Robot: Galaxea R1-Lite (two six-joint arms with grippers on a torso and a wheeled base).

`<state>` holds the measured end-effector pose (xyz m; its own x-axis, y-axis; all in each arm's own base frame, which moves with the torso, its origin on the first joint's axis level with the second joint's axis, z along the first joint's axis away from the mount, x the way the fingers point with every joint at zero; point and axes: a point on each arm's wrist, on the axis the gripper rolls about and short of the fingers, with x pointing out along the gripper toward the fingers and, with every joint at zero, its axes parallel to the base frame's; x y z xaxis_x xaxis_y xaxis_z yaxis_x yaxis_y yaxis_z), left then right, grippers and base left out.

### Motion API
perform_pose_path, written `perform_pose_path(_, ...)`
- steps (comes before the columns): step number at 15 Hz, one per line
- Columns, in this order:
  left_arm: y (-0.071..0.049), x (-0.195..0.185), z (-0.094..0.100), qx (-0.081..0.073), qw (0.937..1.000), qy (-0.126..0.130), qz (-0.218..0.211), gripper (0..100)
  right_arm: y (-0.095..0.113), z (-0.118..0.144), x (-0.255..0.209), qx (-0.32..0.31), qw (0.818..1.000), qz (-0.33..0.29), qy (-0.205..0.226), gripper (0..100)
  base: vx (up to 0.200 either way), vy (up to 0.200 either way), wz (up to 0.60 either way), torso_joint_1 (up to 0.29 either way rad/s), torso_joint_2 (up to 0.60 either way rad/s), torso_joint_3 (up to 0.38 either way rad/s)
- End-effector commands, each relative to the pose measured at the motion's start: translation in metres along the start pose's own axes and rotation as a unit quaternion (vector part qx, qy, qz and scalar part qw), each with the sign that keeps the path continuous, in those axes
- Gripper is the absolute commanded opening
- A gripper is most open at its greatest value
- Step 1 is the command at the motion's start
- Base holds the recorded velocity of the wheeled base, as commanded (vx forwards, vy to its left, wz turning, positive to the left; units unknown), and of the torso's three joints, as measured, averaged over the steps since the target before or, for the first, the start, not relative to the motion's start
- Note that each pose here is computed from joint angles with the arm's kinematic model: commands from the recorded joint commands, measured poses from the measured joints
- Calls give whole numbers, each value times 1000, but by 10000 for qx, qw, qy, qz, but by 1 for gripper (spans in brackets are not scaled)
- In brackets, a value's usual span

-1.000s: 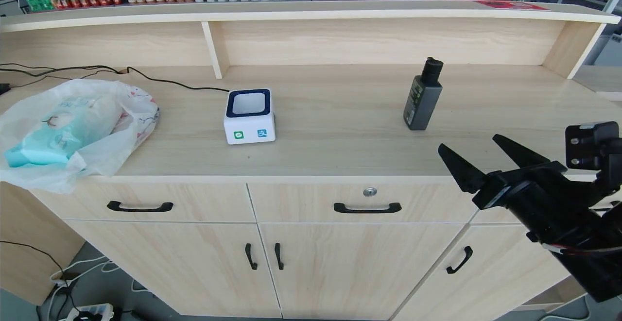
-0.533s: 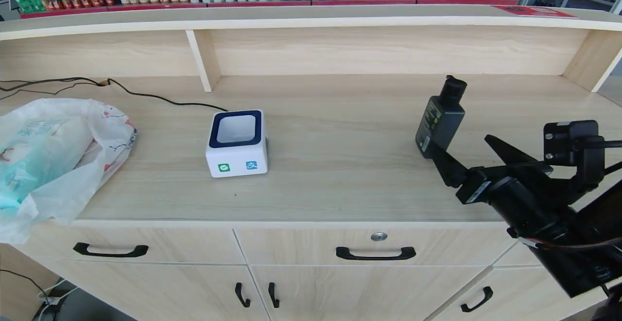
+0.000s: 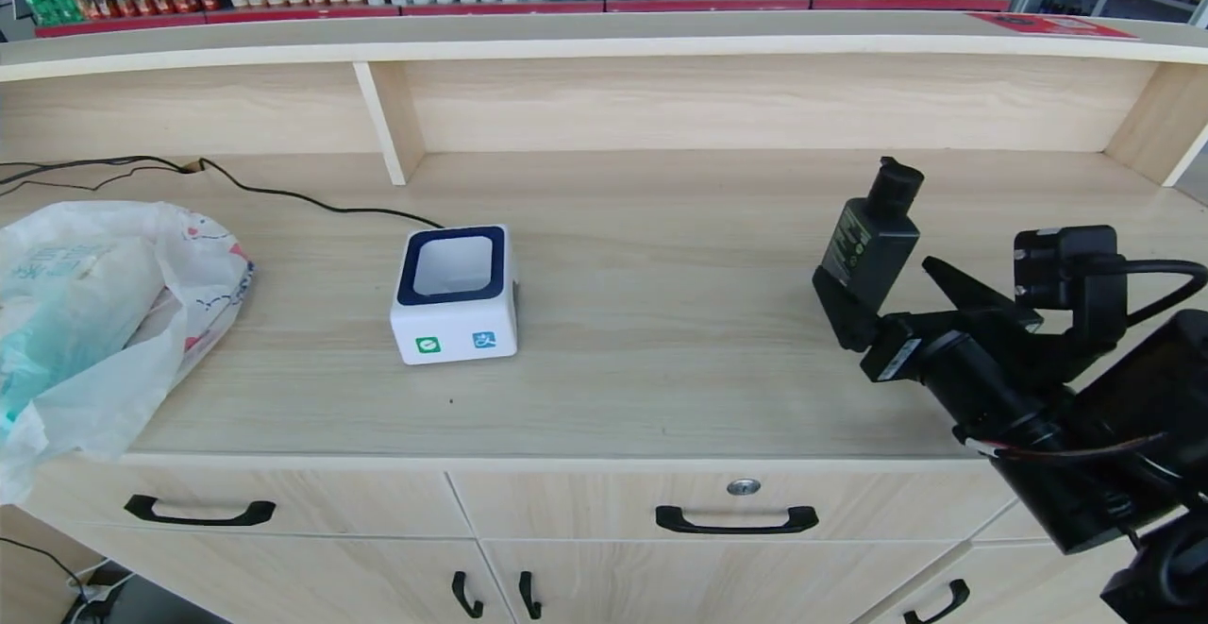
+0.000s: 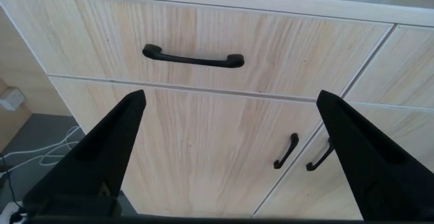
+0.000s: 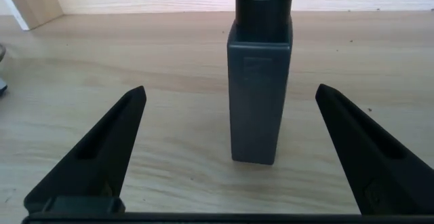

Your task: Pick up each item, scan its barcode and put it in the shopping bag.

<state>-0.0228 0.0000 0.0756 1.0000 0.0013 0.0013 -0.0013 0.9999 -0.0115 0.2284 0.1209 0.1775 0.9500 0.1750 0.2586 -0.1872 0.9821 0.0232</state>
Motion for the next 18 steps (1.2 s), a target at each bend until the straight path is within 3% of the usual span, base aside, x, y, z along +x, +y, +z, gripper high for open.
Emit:
perform_pose_path(1,0,0,0,-4,10000,-1,1,100,7,-11,14,-22,10000,16,66,100,0,0,0,0,0,0)
perform_pose_path(10,0,0,0,-4,10000,-17,1,100,9,-21,46,14,9996,-271,-58,100,0,0,0,0,0,0)
perform_pose_path(14,0,0,0,-4,10000,-17,1,100,-10,-23,58,-50,9980,-613,-114,100,0,0,0,0,0,0)
perform_pose_path(18,0,0,0,-4,10000,-17,1,100,-14,-24,59,-61,9976,-679,-117,100,0,0,0,0,0,0)
